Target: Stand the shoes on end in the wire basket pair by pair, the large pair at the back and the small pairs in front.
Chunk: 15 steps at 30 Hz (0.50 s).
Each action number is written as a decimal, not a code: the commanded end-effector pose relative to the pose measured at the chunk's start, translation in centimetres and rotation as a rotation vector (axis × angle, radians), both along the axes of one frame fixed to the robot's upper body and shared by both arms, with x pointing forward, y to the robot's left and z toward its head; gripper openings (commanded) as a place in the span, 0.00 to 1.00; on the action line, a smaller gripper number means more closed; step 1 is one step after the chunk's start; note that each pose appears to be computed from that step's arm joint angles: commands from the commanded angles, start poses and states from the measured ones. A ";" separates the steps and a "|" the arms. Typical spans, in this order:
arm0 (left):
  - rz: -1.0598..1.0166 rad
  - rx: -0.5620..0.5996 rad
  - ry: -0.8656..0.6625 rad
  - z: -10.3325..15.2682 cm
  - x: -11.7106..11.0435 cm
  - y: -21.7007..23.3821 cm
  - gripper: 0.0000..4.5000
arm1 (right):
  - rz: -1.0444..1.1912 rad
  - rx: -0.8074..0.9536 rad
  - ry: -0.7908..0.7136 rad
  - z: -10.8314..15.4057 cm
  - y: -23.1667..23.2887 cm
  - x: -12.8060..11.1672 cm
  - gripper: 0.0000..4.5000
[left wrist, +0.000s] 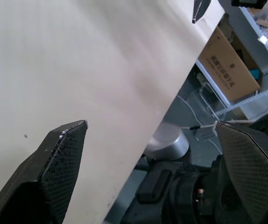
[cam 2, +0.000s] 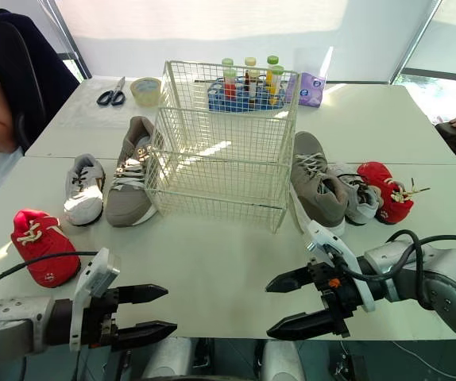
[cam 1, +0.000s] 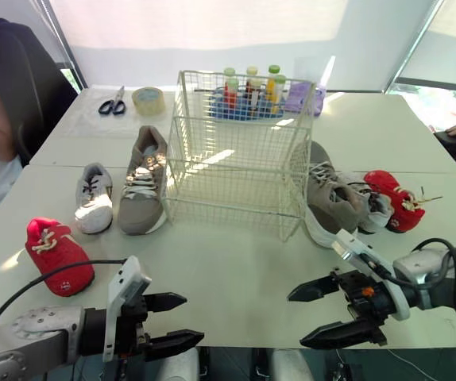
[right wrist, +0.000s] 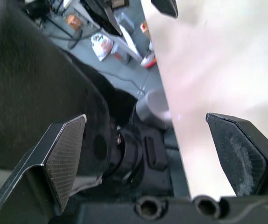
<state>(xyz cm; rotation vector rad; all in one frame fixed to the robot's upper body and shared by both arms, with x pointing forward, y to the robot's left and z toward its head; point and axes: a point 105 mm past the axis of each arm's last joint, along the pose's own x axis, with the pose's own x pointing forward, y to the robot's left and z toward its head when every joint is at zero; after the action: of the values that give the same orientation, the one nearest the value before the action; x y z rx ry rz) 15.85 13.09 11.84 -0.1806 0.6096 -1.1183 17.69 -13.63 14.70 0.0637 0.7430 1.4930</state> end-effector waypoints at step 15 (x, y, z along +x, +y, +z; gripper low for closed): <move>-0.143 0.121 -0.275 6.9 4.5 2.3 1.00 | 0.020 -0.057 -0.624 13.3 1.3 6.6 1.00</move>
<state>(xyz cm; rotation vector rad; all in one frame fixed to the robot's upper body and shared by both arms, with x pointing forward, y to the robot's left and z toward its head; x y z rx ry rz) 20.21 15.10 17.13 0.0867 0.4936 -1.1923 23.53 -12.32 28.47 -0.4027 0.2584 1.3999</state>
